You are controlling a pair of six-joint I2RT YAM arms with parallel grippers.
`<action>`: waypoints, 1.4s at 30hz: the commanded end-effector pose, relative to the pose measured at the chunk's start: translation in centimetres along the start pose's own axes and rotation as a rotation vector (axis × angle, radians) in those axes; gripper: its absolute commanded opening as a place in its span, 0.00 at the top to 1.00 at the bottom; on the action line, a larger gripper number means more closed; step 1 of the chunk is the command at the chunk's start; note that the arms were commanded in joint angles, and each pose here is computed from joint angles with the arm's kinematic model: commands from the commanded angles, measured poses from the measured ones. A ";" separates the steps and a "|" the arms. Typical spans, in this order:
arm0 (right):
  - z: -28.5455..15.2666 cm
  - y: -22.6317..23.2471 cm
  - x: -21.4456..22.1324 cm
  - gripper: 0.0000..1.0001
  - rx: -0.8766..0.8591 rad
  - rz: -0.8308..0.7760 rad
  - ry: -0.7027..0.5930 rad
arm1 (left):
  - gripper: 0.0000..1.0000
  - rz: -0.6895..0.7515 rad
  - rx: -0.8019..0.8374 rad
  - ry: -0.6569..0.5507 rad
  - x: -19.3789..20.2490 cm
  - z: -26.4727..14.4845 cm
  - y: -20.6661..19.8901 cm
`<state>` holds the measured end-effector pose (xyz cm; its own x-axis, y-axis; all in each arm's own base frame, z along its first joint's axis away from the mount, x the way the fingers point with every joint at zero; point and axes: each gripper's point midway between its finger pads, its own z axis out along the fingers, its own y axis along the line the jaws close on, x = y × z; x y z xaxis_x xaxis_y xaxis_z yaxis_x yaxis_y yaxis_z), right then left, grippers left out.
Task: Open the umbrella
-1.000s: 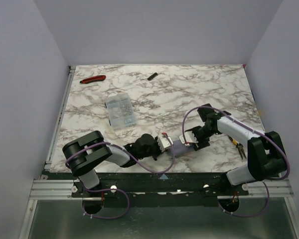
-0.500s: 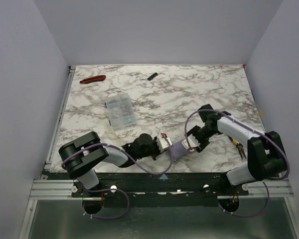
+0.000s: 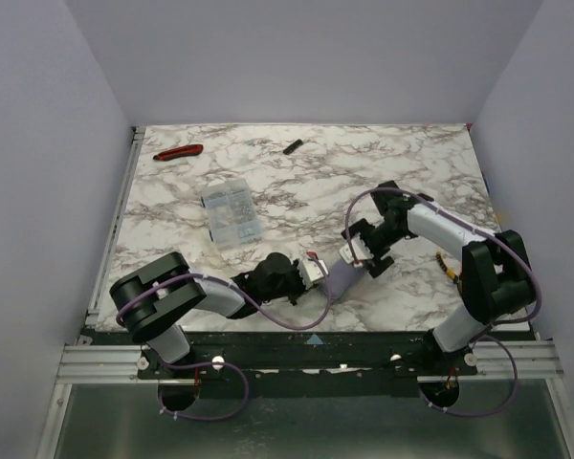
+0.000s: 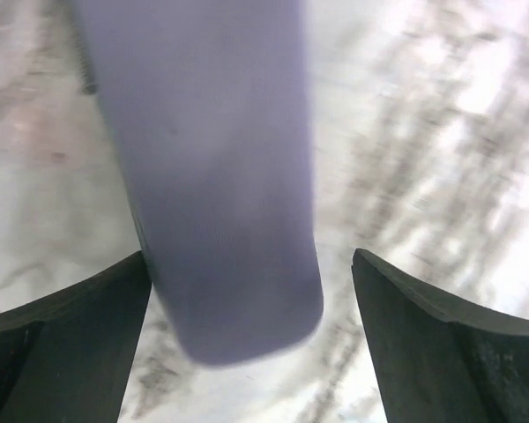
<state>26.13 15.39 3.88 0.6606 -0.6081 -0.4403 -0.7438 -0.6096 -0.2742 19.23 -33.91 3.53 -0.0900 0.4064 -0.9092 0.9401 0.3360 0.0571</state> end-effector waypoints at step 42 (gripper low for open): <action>0.5 -0.9 1.1 0.59 0.043 1.972 -0.108 | 1.00 -0.126 0.043 0.061 -1.5 5.4 -3.4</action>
<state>27.03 15.93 4.83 -0.9637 -0.2394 -0.1183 -0.2621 0.7636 0.5902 17.59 -40.34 2.58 -0.2042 0.4054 -0.8910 0.9411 0.3318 -0.0647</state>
